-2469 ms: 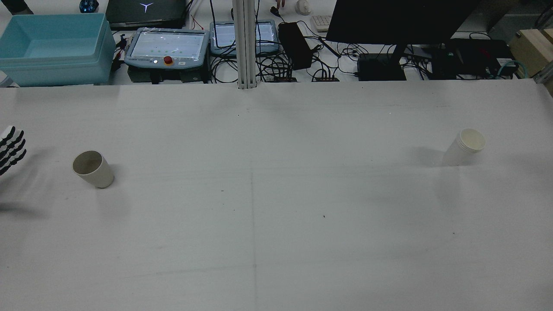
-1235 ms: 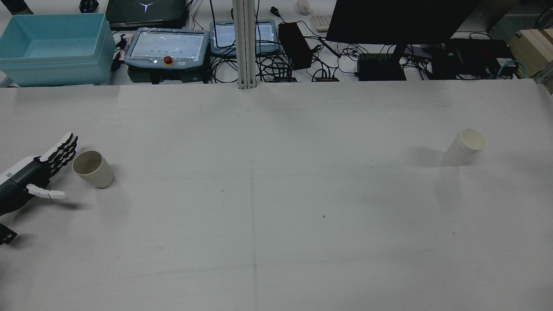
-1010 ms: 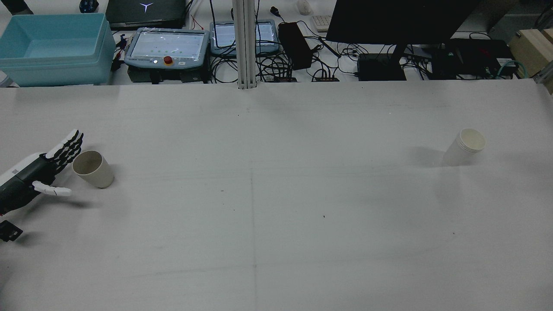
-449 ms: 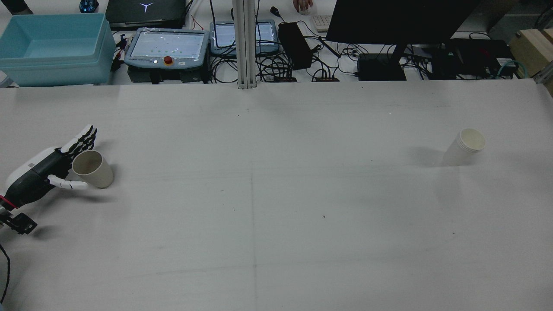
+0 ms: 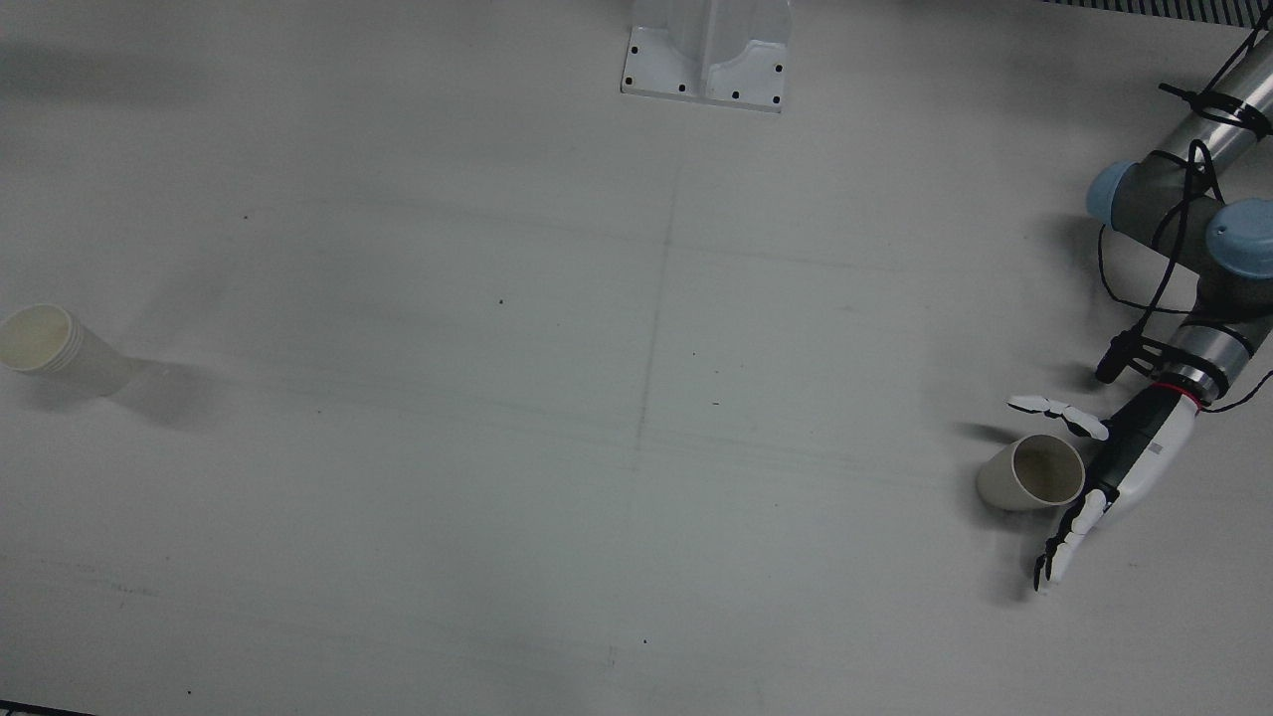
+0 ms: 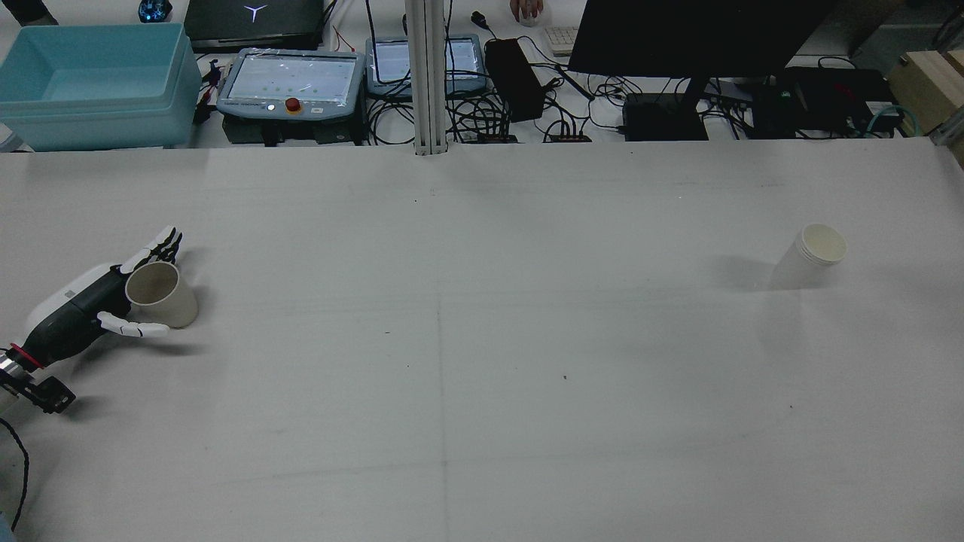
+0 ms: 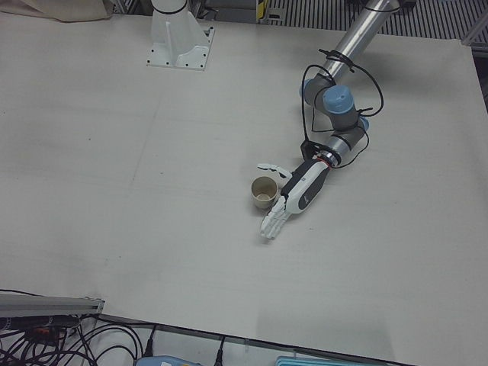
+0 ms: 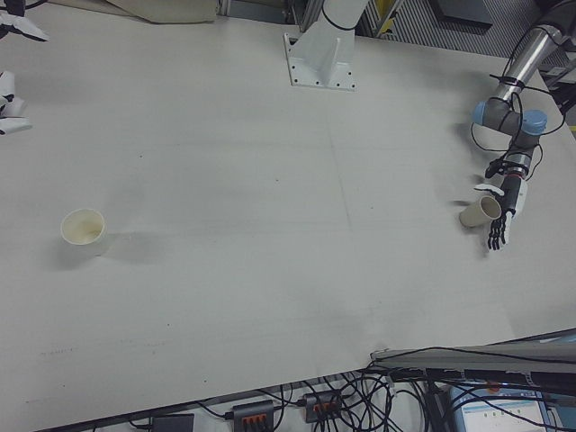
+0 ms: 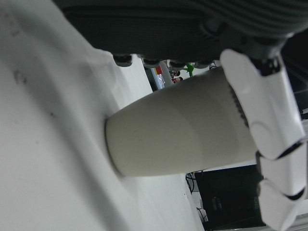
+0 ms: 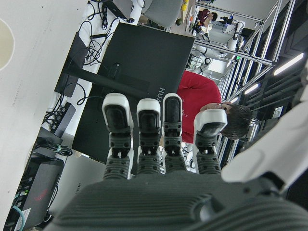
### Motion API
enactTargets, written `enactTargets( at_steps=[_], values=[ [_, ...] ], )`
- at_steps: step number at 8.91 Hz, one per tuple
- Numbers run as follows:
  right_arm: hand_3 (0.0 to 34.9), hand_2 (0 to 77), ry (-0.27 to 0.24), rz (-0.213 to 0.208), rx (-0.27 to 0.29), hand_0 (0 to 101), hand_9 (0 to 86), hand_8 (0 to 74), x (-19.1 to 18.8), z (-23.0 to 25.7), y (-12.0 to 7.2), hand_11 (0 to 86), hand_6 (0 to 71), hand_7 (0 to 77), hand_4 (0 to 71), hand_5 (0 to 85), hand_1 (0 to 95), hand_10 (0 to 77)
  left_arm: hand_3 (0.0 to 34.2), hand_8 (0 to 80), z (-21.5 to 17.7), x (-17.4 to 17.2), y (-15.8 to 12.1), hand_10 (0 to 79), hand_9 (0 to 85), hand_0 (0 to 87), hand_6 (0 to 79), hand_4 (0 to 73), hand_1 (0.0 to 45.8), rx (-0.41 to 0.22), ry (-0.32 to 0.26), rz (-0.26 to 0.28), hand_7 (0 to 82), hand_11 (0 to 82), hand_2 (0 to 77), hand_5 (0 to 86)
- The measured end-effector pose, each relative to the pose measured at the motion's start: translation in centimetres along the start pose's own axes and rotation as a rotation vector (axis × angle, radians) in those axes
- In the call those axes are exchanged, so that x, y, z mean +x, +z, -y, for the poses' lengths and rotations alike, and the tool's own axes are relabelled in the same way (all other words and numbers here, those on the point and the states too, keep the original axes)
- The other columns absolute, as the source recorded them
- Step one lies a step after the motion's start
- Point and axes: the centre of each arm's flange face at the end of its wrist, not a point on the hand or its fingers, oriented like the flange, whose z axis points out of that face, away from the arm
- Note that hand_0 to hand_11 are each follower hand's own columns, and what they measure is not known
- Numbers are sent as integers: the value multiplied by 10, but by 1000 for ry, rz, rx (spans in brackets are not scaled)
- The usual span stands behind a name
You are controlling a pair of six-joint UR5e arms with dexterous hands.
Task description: Pour water
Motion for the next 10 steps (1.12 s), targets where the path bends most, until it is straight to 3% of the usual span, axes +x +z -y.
enactTargets(
  at_steps=[1, 2, 3, 4, 5, 6, 7, 8, 9, 10],
  values=[
    [0, 224, 0, 2, 0, 295, 616, 447, -1, 0, 0, 589, 344, 420, 273, 676, 16, 425, 18, 0, -3, -3, 2, 11, 11, 455, 0, 49, 169, -4, 2, 4, 0, 5, 180, 0],
    [0, 224, 1, 3, 2, 294, 605, 442, -1, 1, -1, 589, 338, 420, 273, 654, 16, 425, 27, 0, -6, -3, 5, 11, 11, 457, 0, 49, 142, -10, -5, 1, 0, 5, 213, 0],
    [0, 218, 1, 6, 4, 297, 605, 442, -2, 1, -3, 589, 338, 420, 267, 654, 16, 425, 8, 0, -10, -2, 9, 11, 11, 464, 33, 213, 164, -15, -13, -4, 98, 5, 224, 169],
    [0, 224, 2, 9, 5, 296, 573, 415, -4, 1, -4, 578, 311, 404, 256, 627, 16, 415, 0, 0, -14, -1, 16, 11, 11, 464, 33, 213, 158, -14, -22, -9, 98, 5, 240, 169],
    [0, 218, 2, 14, 8, 295, 584, 420, -5, 2, -7, 578, 316, 404, 256, 627, 16, 415, 0, 16, -19, 0, 24, 11, 11, 464, 49, 262, 158, -7, -31, -9, 153, 5, 240, 300],
    [0, 218, 4, 20, 11, 295, 584, 420, -8, 3, -10, 578, 316, 404, 256, 627, 16, 415, 0, 33, -26, 2, 31, 11, 98, 465, 65, 333, 147, 0, -37, -6, 174, 5, 273, 404],
    [0, 218, 5, 26, 12, 295, 584, 420, -10, 3, -12, 578, 316, 404, 256, 627, 16, 415, 0, 49, -33, 4, 37, 11, 104, 464, 87, 333, 131, 4, -41, -6, 202, 5, 311, 447],
    [0, 218, 12, 31, 11, 306, 562, 420, -12, 3, -12, 567, 316, 393, 256, 616, 16, 404, 0, 60, -36, 8, 39, 38, 104, 428, 87, 344, 131, 7, -49, -10, 218, 87, 327, 469],
    [0, 218, 24, 41, 9, 306, 562, 404, -15, 2, -13, 567, 316, 393, 256, 616, 16, 404, 0, 60, -36, 11, 40, 38, 104, 364, 87, 371, 120, 15, -73, -11, 229, 55, 349, 464],
    [0, 218, 34, 56, 0, 308, 562, 398, -20, 1, -13, 567, 316, 382, 256, 605, 16, 404, 0, 60, -35, 13, 39, 38, 109, 364, 87, 371, 120, 26, -113, -11, 229, 82, 349, 464]
  ],
)
